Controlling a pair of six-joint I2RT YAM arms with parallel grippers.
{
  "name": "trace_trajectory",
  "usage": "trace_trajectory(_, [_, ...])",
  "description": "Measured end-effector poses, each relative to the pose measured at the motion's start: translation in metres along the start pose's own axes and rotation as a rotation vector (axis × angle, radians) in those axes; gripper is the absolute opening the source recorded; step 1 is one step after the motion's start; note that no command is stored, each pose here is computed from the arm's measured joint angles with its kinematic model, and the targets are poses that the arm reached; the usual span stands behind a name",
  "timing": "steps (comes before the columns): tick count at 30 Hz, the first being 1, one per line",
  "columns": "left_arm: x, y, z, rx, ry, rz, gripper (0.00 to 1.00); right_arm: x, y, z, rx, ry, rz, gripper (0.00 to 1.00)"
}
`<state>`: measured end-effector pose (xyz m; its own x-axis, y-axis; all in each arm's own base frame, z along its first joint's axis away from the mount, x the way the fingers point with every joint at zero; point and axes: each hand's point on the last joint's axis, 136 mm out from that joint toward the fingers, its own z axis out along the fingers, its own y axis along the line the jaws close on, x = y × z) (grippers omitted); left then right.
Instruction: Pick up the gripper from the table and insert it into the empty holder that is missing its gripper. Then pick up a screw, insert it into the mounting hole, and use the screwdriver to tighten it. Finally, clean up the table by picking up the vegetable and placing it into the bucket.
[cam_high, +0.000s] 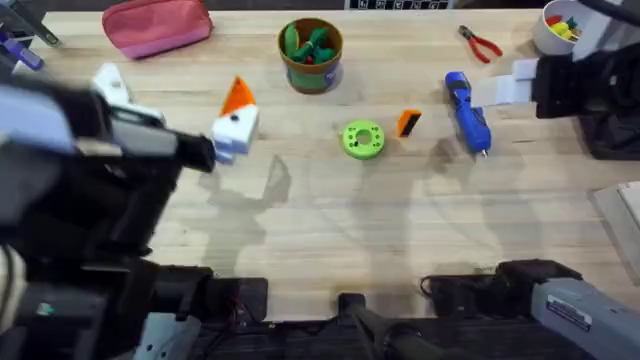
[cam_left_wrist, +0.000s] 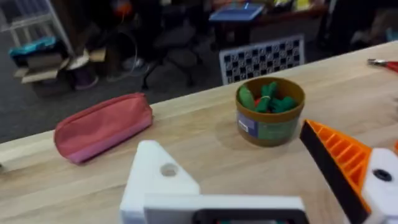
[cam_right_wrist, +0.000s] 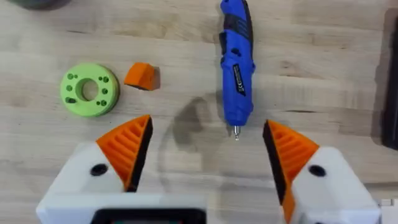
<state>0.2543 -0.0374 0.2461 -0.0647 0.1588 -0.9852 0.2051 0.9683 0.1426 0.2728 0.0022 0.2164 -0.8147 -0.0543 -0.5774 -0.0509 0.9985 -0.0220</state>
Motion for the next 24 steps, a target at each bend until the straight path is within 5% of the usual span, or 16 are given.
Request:
trace_trajectory(12, [0.029,-0.043,-0.012,0.188,-0.195,0.042,0.987,0.000,0.000,0.000,0.000,0.000,0.000,0.990])
trace_trajectory(24, [0.029,-0.109,-0.042,0.609,-0.284,-0.025,0.987,0.000,0.000,0.000,0.000,0.000,0.000,0.992])
